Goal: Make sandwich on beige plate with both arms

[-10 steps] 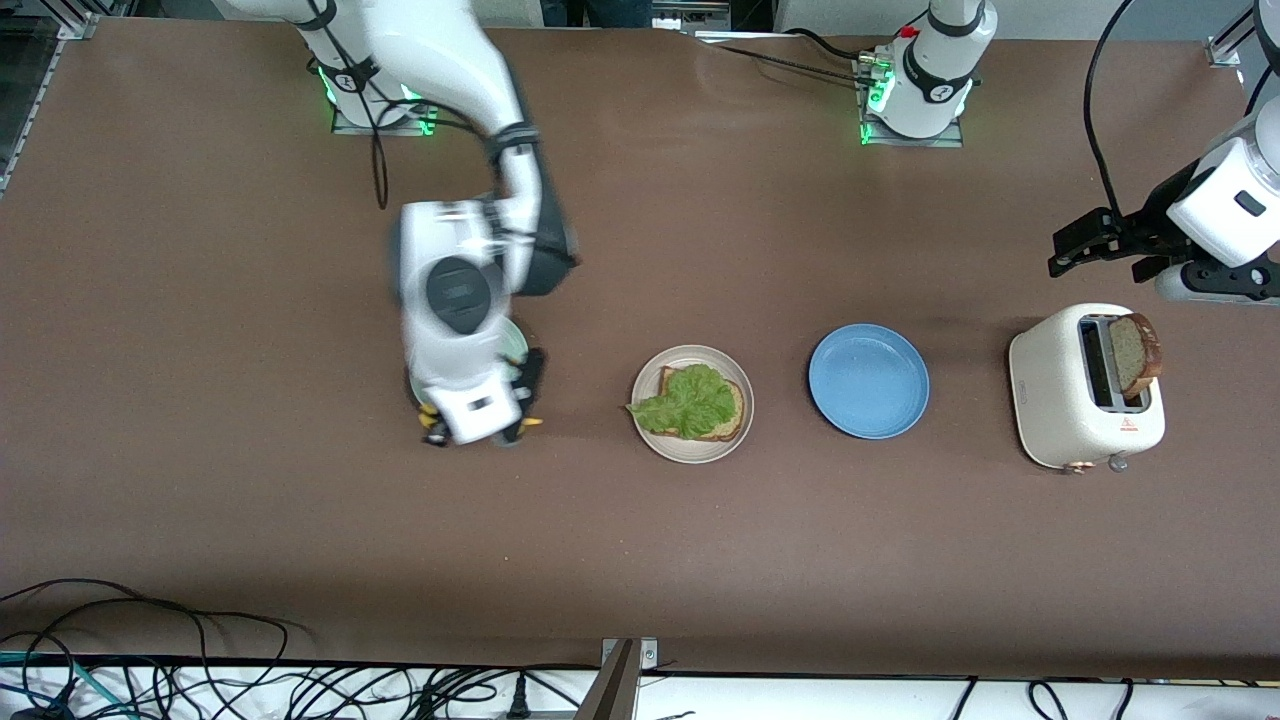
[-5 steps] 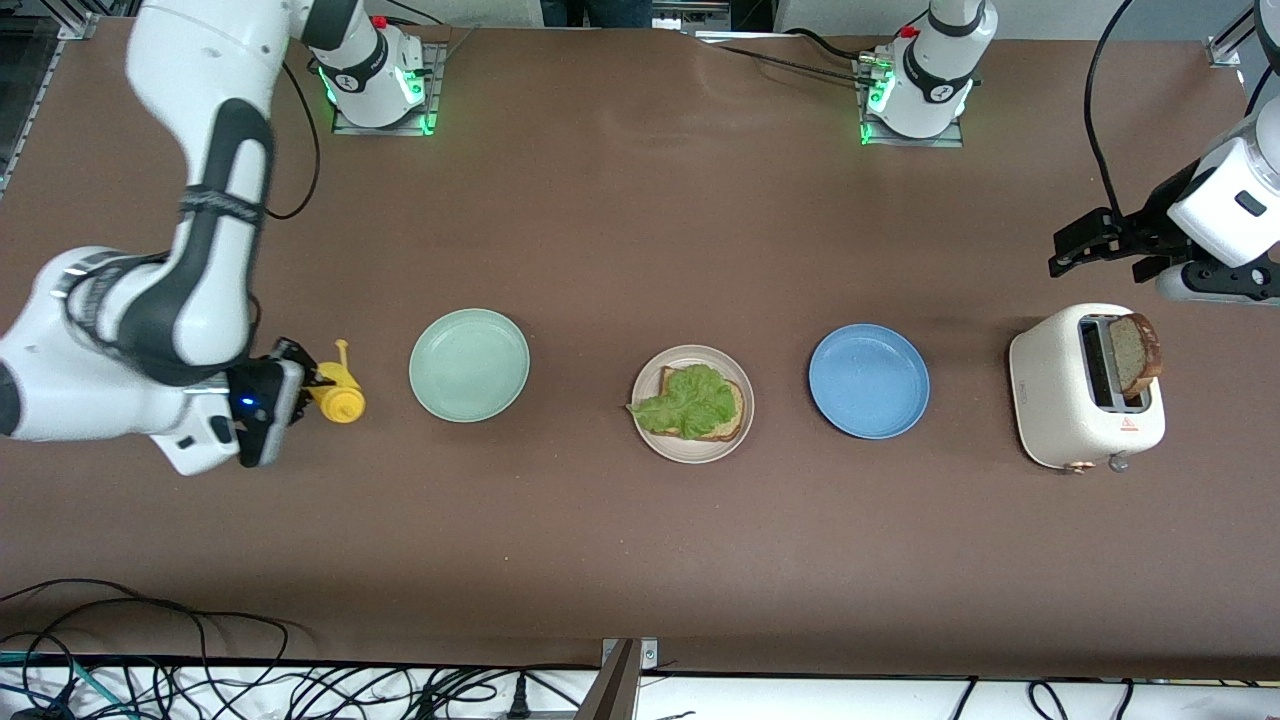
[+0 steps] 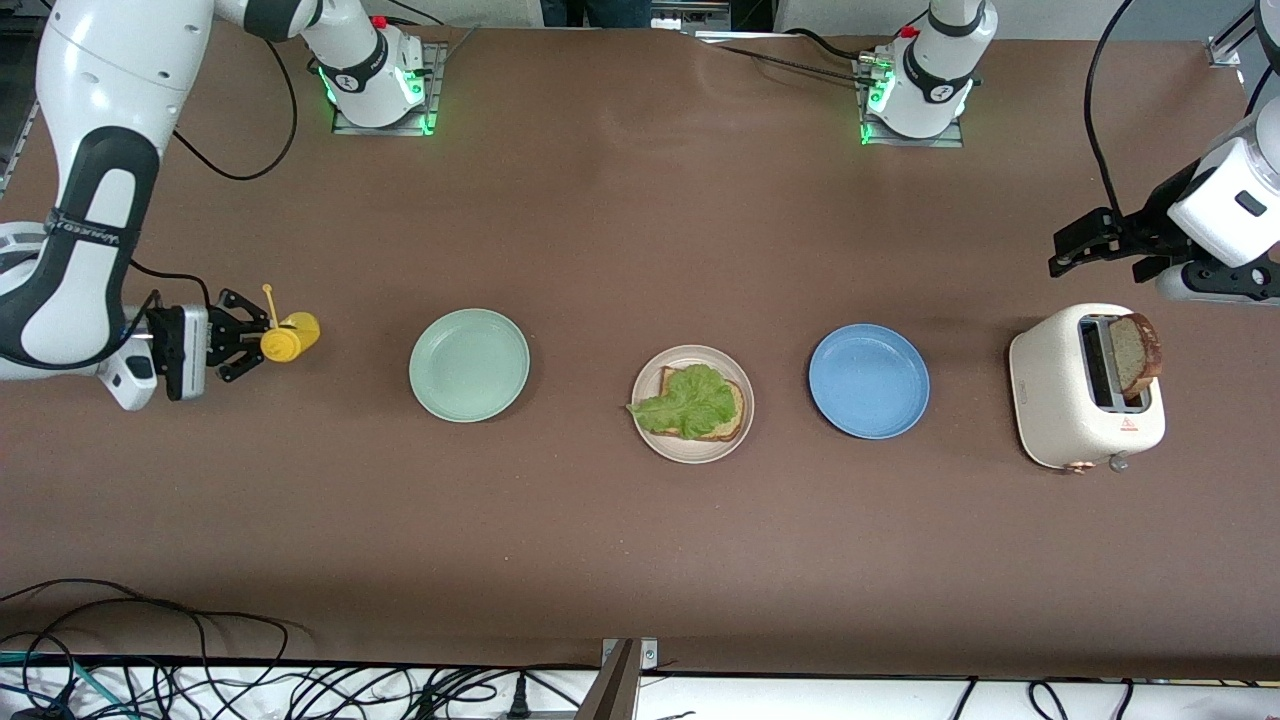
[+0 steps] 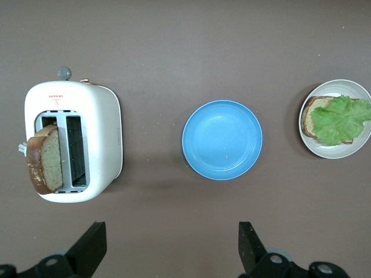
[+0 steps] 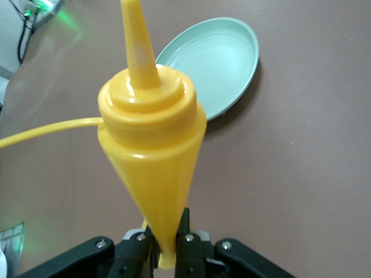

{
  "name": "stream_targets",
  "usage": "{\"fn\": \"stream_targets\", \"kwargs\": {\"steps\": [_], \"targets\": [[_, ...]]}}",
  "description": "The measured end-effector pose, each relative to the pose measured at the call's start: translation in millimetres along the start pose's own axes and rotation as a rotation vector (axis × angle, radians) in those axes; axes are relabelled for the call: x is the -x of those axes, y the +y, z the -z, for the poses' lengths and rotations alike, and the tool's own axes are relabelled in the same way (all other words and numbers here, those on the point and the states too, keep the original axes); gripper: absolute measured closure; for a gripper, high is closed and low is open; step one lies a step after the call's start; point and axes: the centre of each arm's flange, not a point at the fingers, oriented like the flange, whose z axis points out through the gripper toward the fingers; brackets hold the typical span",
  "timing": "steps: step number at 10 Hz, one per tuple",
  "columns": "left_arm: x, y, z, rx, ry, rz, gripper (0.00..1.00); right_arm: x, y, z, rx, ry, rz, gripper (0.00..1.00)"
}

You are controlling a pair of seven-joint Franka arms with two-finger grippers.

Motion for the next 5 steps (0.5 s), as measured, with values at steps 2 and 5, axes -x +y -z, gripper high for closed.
{"fn": "stream_targets", "kwargs": {"steps": [2, 5], "targets": [[0.0, 0.0, 0.0, 0.0, 0.0, 0.0, 0.0, 38.2, -8.9, -17.5, 0.0, 0.084, 0.054, 0.87], [0.0, -0.1, -0.1, 0.0, 0.0, 0.0, 0.0, 66.5, -9.8, -41.5, 0.032, 0.157, 0.177, 0.87]]}}
